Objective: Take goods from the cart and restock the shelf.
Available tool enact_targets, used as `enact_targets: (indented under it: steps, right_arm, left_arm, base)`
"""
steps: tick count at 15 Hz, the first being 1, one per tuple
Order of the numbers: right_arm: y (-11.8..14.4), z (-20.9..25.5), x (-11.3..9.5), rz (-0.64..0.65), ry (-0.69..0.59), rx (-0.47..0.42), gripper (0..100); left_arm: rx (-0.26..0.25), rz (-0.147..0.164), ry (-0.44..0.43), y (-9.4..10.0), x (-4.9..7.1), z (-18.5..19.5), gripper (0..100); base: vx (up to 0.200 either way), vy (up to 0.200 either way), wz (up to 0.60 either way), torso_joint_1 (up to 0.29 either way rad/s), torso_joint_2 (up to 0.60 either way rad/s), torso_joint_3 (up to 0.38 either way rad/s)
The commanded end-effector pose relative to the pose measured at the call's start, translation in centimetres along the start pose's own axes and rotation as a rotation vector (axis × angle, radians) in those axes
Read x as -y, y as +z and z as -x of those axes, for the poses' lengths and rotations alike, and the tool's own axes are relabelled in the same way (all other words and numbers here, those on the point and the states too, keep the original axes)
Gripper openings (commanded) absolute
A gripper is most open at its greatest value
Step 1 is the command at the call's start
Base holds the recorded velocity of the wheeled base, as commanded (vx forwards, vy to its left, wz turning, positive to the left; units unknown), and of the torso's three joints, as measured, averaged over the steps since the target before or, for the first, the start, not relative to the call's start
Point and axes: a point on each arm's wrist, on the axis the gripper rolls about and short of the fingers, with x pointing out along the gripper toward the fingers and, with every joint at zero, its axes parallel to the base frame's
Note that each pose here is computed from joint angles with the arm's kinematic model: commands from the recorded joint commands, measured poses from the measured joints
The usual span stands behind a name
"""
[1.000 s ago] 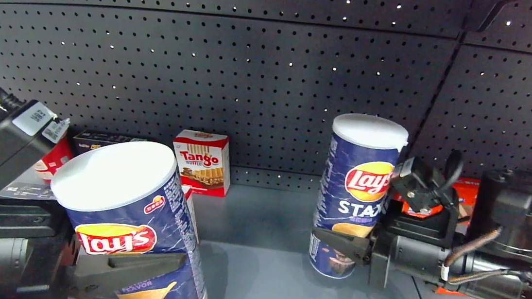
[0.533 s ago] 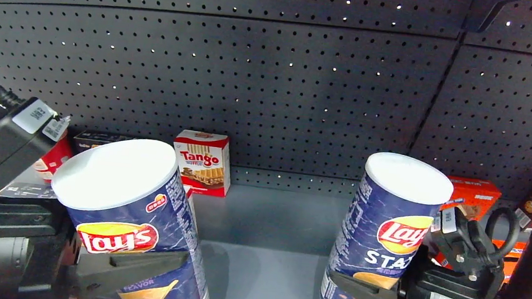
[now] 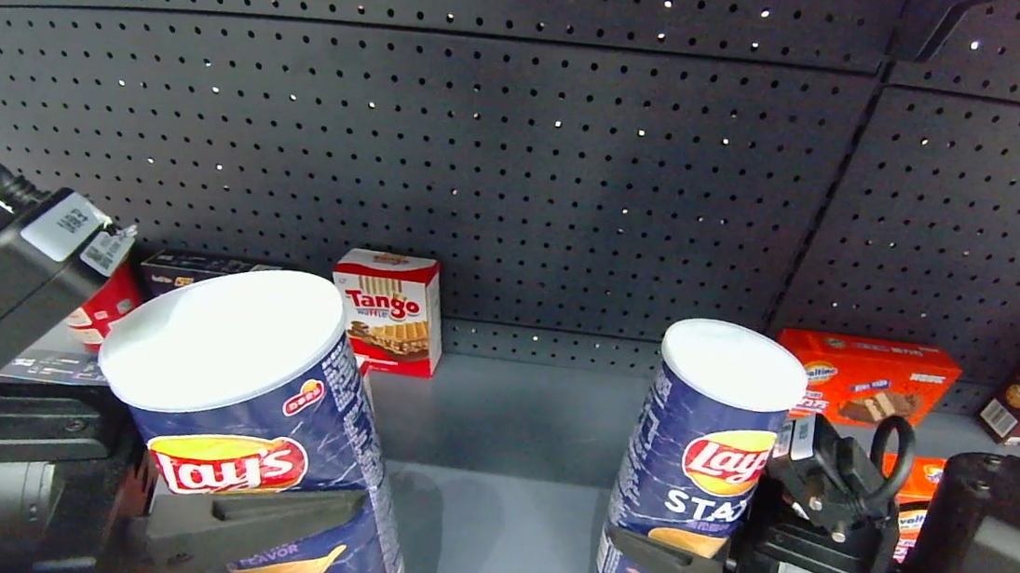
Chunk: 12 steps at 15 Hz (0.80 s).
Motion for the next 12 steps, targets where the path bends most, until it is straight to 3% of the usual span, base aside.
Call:
enact_targets:
  steps: [1,12]
  right_arm:
    - [-1.2,-1.3,0.5,-0.011,-0.001,-0.033,0]
    - [-2.4,-2.5,1.5,-0.014,-0.015,-0.049,0]
  left_arm:
    - [-0.001,0.002,-0.001,0.0,0.0,0.0,0]
    - [-0.003,0.004,-0.003,0.0,-0.1,-0.1,0]
  base:
    - [0.000,0.000,0.00,0.000,0.00,0.000]
    - [0.000,0.000,0.00,0.000,0.00,0.000]
